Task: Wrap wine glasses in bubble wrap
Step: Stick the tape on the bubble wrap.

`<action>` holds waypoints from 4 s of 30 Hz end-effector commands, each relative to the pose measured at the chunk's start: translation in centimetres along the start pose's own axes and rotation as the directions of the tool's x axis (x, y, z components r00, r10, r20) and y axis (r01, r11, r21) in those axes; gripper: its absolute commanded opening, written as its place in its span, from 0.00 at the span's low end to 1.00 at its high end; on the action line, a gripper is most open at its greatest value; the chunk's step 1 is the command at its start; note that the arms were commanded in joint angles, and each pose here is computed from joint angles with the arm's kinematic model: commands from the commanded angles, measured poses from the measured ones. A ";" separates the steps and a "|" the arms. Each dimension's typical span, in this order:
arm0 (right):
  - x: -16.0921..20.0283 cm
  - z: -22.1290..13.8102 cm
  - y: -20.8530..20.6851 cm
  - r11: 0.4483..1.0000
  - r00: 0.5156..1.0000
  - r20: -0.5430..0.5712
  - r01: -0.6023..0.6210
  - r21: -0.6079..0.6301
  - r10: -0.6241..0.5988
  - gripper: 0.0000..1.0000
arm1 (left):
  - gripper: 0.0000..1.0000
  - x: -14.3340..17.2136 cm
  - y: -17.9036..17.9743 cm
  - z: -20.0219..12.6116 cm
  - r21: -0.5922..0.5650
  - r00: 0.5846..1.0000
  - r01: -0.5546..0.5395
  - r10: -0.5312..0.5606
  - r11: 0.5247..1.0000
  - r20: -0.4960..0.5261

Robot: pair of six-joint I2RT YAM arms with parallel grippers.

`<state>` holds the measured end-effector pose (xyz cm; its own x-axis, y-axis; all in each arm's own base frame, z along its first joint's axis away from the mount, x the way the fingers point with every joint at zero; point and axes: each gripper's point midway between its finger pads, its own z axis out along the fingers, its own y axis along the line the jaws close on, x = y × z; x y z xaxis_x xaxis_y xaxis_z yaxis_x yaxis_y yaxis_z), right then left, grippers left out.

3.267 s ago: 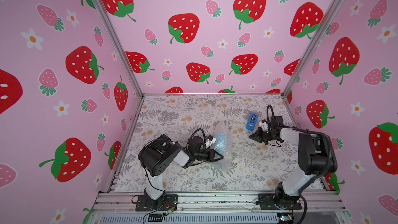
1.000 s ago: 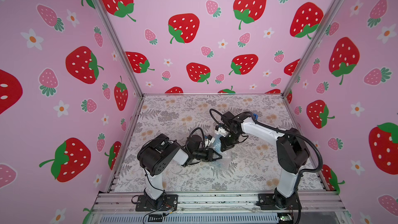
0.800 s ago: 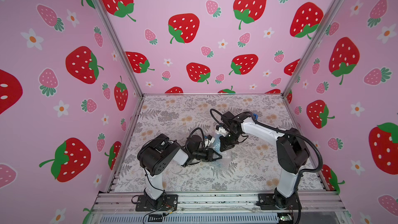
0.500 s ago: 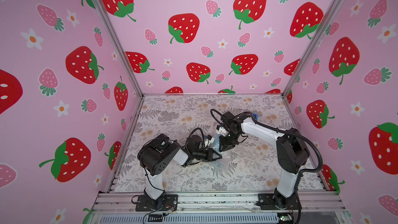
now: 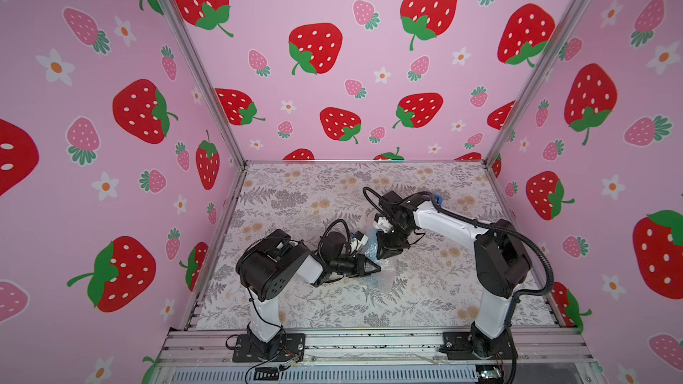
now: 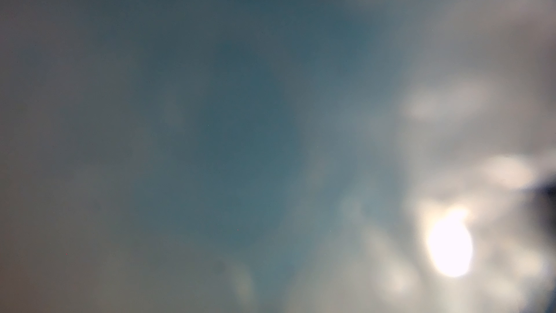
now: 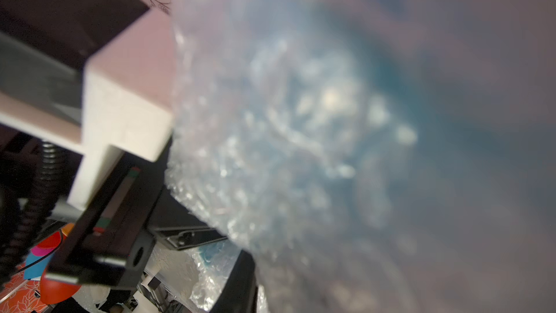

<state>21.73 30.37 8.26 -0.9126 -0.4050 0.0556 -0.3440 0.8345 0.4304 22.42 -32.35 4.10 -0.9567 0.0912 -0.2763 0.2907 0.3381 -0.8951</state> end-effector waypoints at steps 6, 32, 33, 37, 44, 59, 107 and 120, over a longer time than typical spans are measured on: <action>-2.1 -0.6 0.1 0.999 0.996 0.084 -0.033 0.024 0.031 0.24 | 0.01 2.4 4.2 -0.3 -0.127 0.998 0.052 -0.056 0.991 -0.024; 0.0 -2.6 3.9 0.961 0.970 0.174 0.201 -0.190 -0.169 0.33 | 0.00 2.5 4.7 -0.3 -0.151 0.997 0.076 -0.080 0.986 -0.021; 0.0 -2.4 4.2 0.955 0.970 0.178 0.205 -0.216 -0.168 0.31 | 0.00 2.6 4.7 -0.3 -0.152 0.997 0.076 -0.080 0.985 -0.021; -0.3 -2.1 5.2 0.933 0.966 0.200 0.219 -0.285 -0.166 0.27 | 0.00 2.6 4.8 -0.3 -0.155 0.996 0.080 -0.084 0.985 -0.022; -0.1 -0.6 3.5 0.953 0.971 0.174 0.199 -0.227 -0.162 0.26 | 0.00 2.6 4.8 -0.3 -0.155 0.996 0.083 -0.087 0.984 -0.022; 0.8 0.4 0.5 0.974 0.971 0.151 0.200 -0.106 -0.183 0.26 | 0.00 2.6 4.8 -0.4 -0.157 0.996 0.084 -0.088 0.984 -0.021; -0.7 -0.8 5.3 0.887 0.920 0.295 0.347 -0.306 -0.258 0.29 | 0.00 2.3 4.2 -0.3 -0.150 0.996 0.080 -0.084 0.985 -0.020; -2.3 1.0 4.4 0.906 0.923 0.304 0.322 -0.275 -0.236 0.29 | 0.00 2.3 4.4 -0.4 -0.152 0.996 0.085 -0.089 0.985 -0.016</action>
<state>21.15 34.66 9.29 -0.8332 -0.4682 -0.2943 -0.5291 0.5204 0.6703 22.56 -32.08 4.00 -0.9635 0.0739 -0.2573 0.2668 0.3449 -0.8999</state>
